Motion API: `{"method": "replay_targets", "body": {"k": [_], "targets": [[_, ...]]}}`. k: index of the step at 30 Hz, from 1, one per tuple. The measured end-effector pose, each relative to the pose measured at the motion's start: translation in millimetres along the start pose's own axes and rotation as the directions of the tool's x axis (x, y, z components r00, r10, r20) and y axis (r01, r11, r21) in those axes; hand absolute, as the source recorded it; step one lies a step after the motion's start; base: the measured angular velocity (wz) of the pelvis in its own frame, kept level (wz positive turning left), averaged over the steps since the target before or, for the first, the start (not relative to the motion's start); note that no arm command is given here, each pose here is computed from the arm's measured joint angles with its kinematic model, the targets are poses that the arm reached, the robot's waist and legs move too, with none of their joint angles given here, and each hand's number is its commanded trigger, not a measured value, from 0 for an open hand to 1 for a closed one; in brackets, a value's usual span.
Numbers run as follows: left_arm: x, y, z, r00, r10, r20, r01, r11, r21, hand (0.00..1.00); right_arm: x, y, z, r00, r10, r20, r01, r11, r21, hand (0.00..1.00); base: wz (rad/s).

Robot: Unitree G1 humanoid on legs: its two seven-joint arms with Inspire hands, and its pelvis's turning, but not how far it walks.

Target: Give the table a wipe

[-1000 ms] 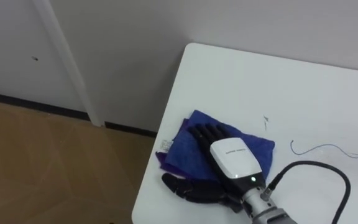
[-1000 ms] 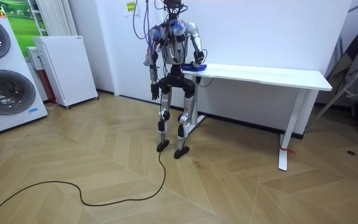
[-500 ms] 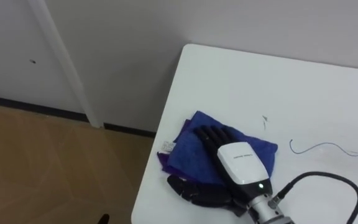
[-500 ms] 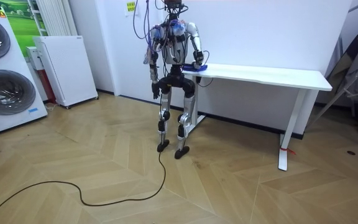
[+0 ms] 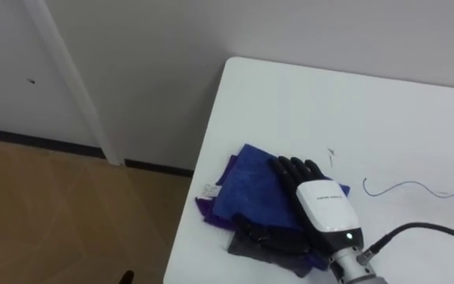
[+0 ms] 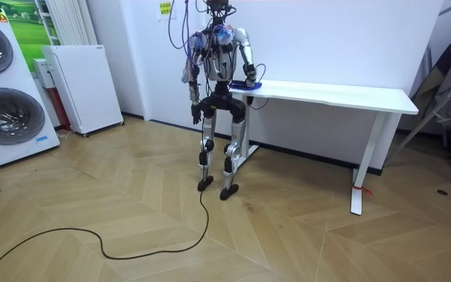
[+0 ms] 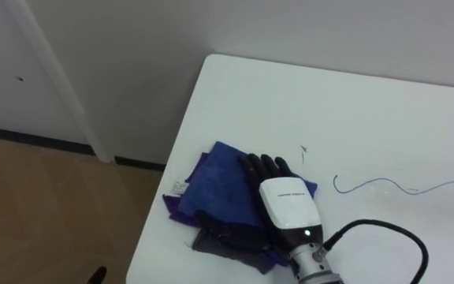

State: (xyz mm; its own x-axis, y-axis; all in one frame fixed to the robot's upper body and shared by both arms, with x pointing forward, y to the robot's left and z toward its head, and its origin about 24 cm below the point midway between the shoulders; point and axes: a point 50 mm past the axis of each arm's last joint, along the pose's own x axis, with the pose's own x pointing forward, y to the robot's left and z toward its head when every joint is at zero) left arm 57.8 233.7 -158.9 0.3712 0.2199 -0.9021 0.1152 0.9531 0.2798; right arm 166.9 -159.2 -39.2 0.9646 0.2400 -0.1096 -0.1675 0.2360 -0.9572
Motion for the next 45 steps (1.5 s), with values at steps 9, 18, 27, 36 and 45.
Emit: {"method": "replay_targets", "body": {"k": [9, 18, 27, 36, 45], "targets": [[-0.7, 3.3, -1.1, 1.0, 0.017, 0.002, -0.017, 1.0, 0.013, 0.0, -3.7, -4.1, -12.5, 0.998, -0.019, -0.06, 0.019, 1.0, -0.008, 0.0, -0.01], [-4.5, 15.5, -22.1, 0.996, 0.043, -0.072, -0.039, 0.998, 0.054, 0.0, -9.6, 6.9, -23.1, 0.99, 0.018, -0.138, -0.022, 0.999, -0.026, 0.0, -0.04], [-8.6, 10.7, -38.3, 0.987, -0.002, -0.162, 0.021, 0.993, 0.113, 0.0, -15.6, 13.6, -28.0, 0.981, 0.079, -0.174, -0.093, 0.993, -0.071, 0.0, 0.02], [-7.3, 11.2, -29.8, 0.991, -0.009, -0.131, 0.033, 0.984, 0.177, 0.0, -19.7, 16.0, -29.1, 0.982, 0.064, -0.179, -0.08, 0.993, -0.085, 0.0, 0.0], [-5.1, 12.0, -20.3, 0.995, -0.008, -0.099, 0.024, 0.985, 0.169, 0.0, -23.1, 17.5, -29.2, 0.981, 0.058, -0.184, -0.075, 0.993, -0.086, 0.0, 0.0]]}}
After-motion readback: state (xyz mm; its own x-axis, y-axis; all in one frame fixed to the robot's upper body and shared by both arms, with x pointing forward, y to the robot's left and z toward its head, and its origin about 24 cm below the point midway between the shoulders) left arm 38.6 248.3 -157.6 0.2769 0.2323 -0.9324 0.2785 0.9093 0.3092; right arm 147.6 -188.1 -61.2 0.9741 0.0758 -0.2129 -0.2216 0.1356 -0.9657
